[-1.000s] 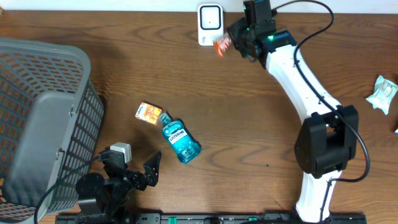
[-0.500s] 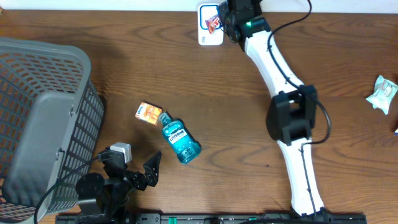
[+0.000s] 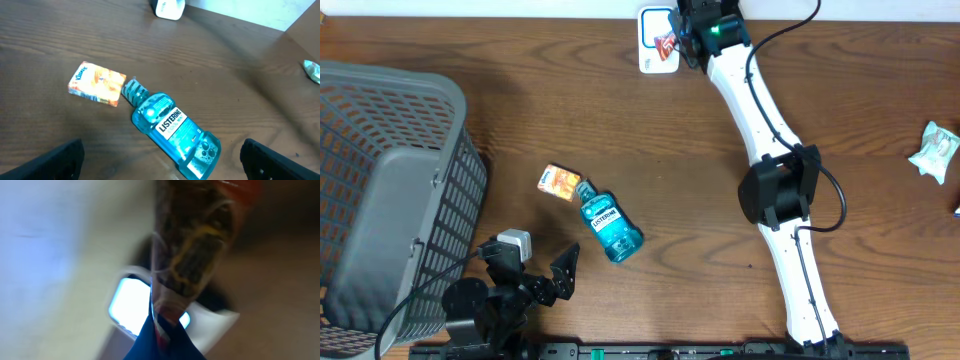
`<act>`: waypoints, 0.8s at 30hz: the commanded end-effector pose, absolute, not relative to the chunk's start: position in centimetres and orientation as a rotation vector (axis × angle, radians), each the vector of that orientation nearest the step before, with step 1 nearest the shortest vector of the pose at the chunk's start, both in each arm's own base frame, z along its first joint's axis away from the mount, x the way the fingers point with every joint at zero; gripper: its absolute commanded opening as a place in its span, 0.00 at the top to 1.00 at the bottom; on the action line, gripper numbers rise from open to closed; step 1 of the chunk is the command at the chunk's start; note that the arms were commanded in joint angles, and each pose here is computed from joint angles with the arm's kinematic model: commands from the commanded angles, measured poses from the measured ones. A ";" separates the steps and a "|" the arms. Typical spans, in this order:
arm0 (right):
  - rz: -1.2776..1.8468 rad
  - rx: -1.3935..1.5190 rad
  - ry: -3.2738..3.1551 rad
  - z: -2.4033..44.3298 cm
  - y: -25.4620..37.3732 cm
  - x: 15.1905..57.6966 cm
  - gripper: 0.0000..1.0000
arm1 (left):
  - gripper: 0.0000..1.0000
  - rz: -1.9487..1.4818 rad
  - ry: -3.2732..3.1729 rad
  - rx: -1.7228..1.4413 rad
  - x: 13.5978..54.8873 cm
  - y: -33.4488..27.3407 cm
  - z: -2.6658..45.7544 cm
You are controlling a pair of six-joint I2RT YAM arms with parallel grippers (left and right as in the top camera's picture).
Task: Scan the item barcode
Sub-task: 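Carry the TOP bar to the scanner with the right gripper, then move the TOP bar to the right table edge and release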
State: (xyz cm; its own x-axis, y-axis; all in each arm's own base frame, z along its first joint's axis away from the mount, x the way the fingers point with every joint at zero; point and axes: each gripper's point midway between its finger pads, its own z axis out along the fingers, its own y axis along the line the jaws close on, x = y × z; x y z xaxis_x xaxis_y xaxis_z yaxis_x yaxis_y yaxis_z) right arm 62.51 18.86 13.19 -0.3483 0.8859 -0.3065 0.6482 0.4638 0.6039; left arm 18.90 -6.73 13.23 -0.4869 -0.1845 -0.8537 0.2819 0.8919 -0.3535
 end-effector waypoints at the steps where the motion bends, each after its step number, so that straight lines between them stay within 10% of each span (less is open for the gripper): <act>1: 0.326 1.311 2.042 17.5 13.1 60.8 0.99 | 0.01 -0.552 1.993 0.087 18.9 -6.8 13.6; 19: -0.900 1.576 2.101 12.0 -25.5 46.1 0.98 | 0.01 -0.552 1.993 0.087 18.9 -6.8 13.6; 21: -0.859 1.465 2.228 9.9 -28.1 46.8 0.80 | 0.01 -0.552 1.993 0.087 18.9 -6.8 13.6; 24: -0.729 1.226 2.494 7.7 -30.2 46.9 0.13 | 0.01 -0.552 1.993 0.087 18.9 -6.8 13.6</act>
State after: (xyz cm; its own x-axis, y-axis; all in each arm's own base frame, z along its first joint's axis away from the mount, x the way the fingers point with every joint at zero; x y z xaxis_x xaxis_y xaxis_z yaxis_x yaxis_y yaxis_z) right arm 46.98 -29.75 8.30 -0.2875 0.7483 -0.5979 0.9572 0.2032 -0.2061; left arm 18.90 -6.73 13.23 -0.4870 -0.1848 -0.8536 0.2818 0.8919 -0.3539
